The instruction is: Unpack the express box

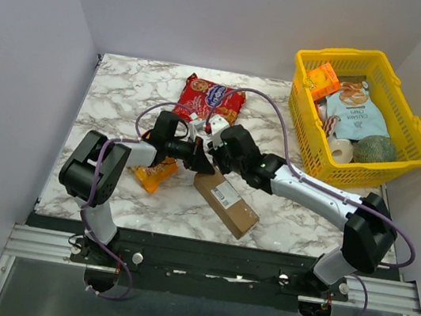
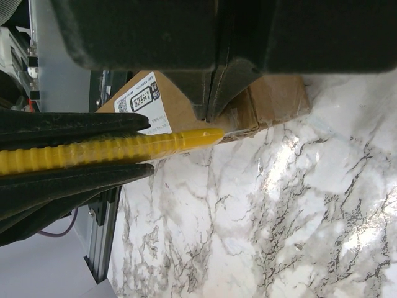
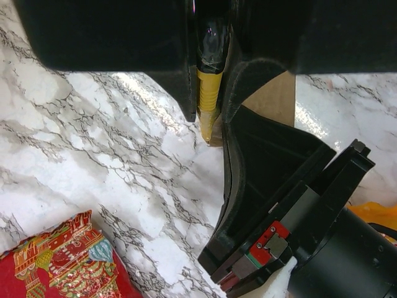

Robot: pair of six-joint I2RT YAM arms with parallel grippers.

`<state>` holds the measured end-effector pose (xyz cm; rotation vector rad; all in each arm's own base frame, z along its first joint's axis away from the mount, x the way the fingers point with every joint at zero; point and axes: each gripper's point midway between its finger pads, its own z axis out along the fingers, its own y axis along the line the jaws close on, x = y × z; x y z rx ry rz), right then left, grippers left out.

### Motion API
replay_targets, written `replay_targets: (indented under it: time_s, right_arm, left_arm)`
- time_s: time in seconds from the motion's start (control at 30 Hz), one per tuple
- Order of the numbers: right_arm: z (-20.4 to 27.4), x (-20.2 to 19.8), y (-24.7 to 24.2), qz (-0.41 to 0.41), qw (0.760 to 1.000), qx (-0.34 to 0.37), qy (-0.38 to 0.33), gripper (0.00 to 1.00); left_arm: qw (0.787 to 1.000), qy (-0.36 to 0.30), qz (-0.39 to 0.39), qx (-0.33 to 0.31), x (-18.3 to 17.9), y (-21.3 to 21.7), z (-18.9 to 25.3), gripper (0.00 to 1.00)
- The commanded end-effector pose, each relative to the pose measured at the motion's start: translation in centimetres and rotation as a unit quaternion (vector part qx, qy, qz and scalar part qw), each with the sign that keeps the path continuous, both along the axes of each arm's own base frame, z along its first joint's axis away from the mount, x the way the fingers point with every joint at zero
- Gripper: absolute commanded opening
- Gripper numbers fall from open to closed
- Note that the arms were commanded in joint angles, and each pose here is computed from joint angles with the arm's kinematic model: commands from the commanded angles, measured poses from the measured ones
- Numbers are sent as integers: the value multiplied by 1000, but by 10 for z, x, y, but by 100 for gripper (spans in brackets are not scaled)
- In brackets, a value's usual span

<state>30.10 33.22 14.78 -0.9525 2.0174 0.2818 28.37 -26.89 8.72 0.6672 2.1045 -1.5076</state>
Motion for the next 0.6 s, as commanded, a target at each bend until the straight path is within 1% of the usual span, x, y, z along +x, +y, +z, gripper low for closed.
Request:
replay_targets:
  time_s: [0.0,0.07,0.1,0.2,0.5,0.57]
  right_arm:
    - [-1,-2,-25,-54,998,-39,13,1]
    - [3,-4,-26,-54,997,-42,17,0]
    - [3,-6,-26,-66,997,-33,29,0]
    - [-1,-13,-27,-58,997,-36,47,1]
    - [-6,-15,-27,-54,997,-35,51,0]
    - [1,-10,-27,-63,997,-30,37,0]
  left_arm:
    - [984,85,68,139,-14,32,-88,0]
    - [984,87,68,140,-13,32,-89,0]
    - [984,89,69,141,-13,32,-90,0]
    - [984,90,68,141,-14,32,-90,0]
    - [984,89,68,141,-14,32,-90,0]
    - [984,88,68,141,-14,32,-90,0]
